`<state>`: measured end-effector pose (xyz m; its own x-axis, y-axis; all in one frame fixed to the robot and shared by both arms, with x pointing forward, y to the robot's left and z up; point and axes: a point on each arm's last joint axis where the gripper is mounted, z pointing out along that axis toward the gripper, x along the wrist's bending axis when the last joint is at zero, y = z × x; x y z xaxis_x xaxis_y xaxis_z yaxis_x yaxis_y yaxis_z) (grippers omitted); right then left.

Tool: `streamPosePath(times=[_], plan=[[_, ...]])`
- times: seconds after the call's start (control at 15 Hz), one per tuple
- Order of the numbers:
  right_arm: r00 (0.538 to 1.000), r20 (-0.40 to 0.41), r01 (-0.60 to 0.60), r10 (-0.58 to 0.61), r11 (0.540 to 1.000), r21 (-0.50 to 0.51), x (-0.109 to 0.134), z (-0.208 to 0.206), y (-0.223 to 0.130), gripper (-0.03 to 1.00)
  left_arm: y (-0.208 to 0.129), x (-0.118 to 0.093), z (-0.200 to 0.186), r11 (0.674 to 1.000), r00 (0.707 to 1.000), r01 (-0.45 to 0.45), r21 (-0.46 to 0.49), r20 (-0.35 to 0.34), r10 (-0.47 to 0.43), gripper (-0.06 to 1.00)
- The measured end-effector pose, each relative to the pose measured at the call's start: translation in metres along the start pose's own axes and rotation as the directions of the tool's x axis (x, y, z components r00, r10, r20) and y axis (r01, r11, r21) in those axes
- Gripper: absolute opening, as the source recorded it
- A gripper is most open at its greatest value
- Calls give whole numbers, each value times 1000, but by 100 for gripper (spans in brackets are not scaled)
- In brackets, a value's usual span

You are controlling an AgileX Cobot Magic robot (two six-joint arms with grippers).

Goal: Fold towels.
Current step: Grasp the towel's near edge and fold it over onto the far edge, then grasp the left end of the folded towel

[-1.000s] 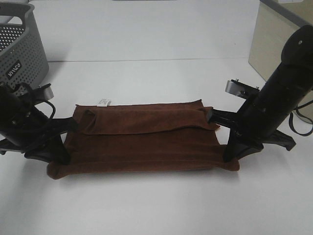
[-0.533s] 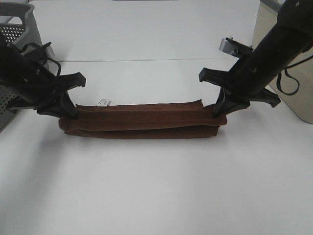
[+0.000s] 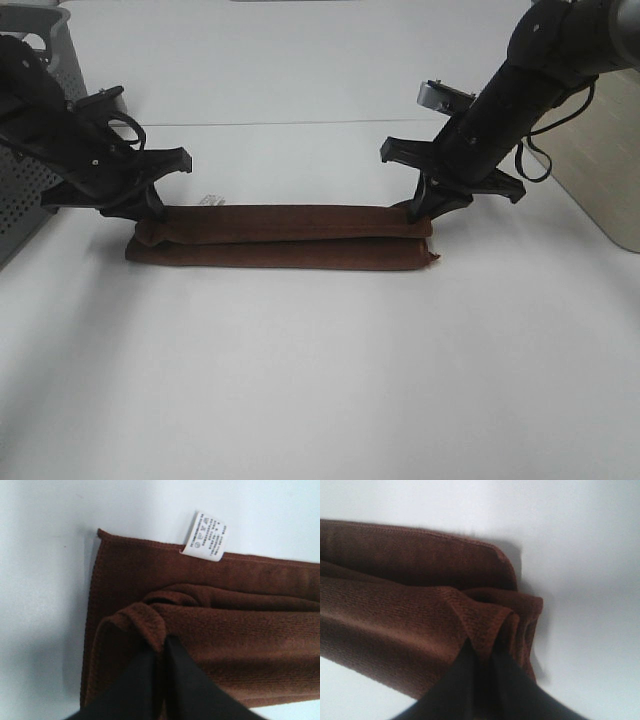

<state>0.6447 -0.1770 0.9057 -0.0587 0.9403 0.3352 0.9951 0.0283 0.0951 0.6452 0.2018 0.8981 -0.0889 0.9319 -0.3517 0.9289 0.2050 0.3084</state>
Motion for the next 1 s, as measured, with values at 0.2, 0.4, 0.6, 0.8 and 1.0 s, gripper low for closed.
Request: streamPosePath(times=[0.2,0.4,0.6,0.8,1.0], plan=[[1000,-10,-17,17,1000,6,-1,5,0,58,7,-1,2,1000,1000,-10,-29,0,10,43],[1000,-1,4,-4,1000,1,1,-4,-1,83,10,-2,0,999,999,-34,-38,-8,34,84],[1000,6,23,-23,1000,9,3,-13,-3,85,8,1,4,998,998,-52,-28,-22,51,87],[1000,9,25,-26,1000,10,3,-13,-3,85,3,6,17,999,998,-50,4,-38,50,87],[1000,10,26,-26,1000,9,3,-14,-3,85,4,9,24,999,998,-48,-3,-45,48,81]])
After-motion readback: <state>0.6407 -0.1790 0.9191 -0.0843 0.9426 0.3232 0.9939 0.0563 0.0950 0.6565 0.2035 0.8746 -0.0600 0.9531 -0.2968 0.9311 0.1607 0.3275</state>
